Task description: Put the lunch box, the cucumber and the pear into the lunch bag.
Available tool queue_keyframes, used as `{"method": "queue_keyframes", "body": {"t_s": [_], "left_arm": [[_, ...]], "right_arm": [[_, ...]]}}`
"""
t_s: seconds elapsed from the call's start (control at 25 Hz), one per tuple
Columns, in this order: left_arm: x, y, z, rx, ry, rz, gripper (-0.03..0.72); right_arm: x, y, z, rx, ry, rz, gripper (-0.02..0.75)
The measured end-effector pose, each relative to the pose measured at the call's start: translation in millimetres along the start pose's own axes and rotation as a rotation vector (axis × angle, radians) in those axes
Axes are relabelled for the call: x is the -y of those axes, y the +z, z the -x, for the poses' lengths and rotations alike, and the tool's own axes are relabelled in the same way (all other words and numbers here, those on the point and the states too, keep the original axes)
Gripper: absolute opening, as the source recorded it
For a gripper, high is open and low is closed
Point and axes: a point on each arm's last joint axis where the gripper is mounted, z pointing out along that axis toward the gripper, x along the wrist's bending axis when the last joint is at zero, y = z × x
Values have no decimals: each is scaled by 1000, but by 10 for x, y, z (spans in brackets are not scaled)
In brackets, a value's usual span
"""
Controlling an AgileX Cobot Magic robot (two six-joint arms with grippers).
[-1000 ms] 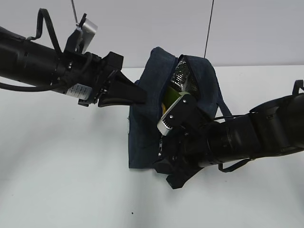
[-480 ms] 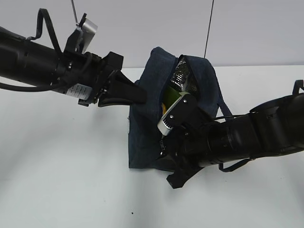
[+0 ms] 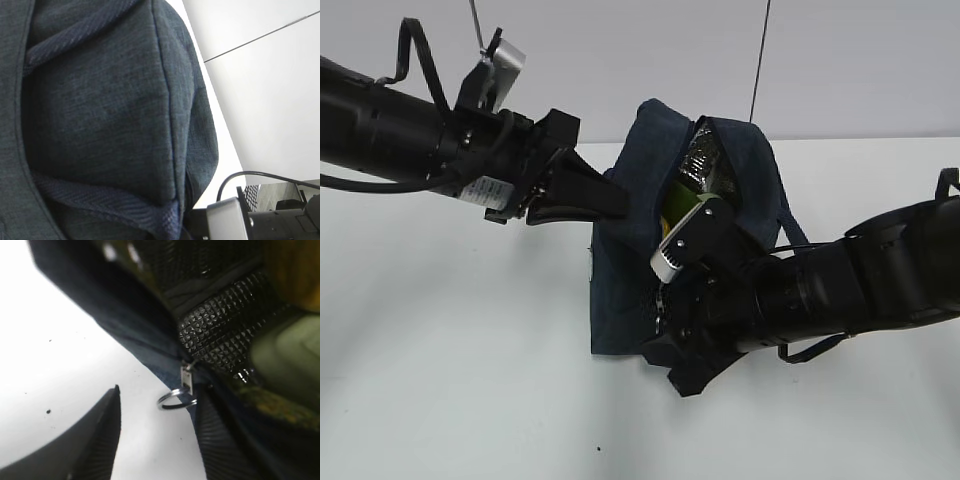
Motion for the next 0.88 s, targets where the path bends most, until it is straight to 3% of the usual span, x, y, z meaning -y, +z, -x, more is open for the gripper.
{"method": "queue_keyframes", "body": {"t_s": [0.44, 0.88], "left_arm": [[-9, 0, 6, 7, -9, 10, 9], [-10, 0, 6, 6, -7, 11, 9]], "right_arm": [[-71, 3, 52, 32, 35, 8, 370], [-60, 1, 81, 62, 36, -8, 16]]}}
